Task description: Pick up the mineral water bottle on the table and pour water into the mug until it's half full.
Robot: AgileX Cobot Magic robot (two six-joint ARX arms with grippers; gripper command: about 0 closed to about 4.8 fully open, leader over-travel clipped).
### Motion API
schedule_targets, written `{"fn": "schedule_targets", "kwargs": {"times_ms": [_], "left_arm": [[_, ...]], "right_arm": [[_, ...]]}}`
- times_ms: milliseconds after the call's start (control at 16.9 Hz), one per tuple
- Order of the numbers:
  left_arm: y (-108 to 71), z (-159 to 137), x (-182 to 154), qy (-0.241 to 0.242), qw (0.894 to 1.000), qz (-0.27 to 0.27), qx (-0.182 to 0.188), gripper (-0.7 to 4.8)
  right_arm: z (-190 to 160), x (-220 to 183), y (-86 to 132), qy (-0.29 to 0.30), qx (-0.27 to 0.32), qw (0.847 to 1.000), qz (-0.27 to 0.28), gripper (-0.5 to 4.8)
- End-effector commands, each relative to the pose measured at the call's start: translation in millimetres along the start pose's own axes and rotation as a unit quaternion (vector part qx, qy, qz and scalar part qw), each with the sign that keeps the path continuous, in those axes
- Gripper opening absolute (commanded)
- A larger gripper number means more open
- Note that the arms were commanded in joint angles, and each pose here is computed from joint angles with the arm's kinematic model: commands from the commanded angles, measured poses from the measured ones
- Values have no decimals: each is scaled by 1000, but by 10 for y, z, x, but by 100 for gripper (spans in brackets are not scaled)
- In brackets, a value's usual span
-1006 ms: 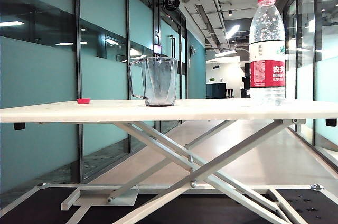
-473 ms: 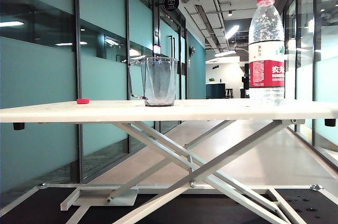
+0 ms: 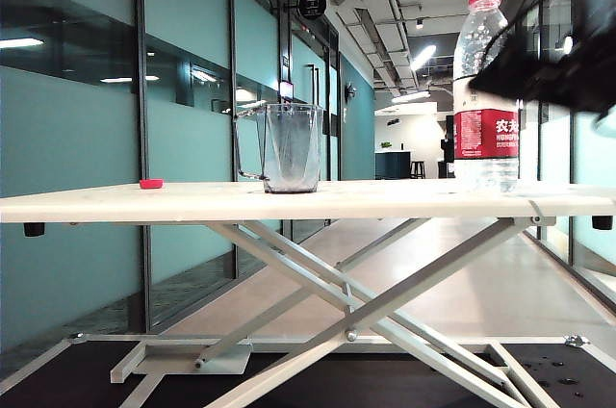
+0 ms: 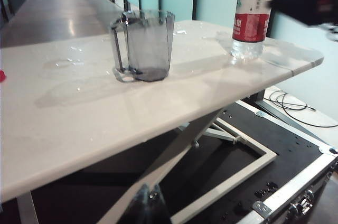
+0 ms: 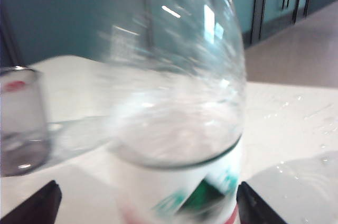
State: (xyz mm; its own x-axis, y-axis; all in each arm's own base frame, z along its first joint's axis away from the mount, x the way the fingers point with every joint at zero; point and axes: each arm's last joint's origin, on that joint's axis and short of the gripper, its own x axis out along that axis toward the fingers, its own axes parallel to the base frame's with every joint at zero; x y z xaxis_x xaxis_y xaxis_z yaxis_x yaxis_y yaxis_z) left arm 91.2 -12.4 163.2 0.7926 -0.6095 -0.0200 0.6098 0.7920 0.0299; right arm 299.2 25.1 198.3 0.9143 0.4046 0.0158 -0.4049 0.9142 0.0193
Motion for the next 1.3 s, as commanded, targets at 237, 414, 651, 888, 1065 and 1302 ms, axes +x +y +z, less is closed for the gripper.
{"fn": "schedule_targets", "kwargs": {"times_ms": [237,414,651,888,1065,1302], "left_arm": [[-2,-12,-1,7,1000,-3,9,-5],[-3,-12,-1,7,1000,-3,9,-5],[-2,-12,-1,7,1000,-3,9,-5],[-2,-14,-1,8,1000,-3,10,-5],[-3,-21,-1,10,1000,-3,8,-5],[-4,-31,-1,15,1000,-3,3,-5]], "right_arm": [[-76,523,-190,-6,-2,1000,11,479],[-83,605,-218,-7,-2,1000,10,479],[-75,602,-196,-8,-3,999,46,269],[-48,596,-185,-12,-5,998,57,62],[22,594,-113,-2,-3,999,51,62],[274,790,194,80,-64,994,30,62]]}}
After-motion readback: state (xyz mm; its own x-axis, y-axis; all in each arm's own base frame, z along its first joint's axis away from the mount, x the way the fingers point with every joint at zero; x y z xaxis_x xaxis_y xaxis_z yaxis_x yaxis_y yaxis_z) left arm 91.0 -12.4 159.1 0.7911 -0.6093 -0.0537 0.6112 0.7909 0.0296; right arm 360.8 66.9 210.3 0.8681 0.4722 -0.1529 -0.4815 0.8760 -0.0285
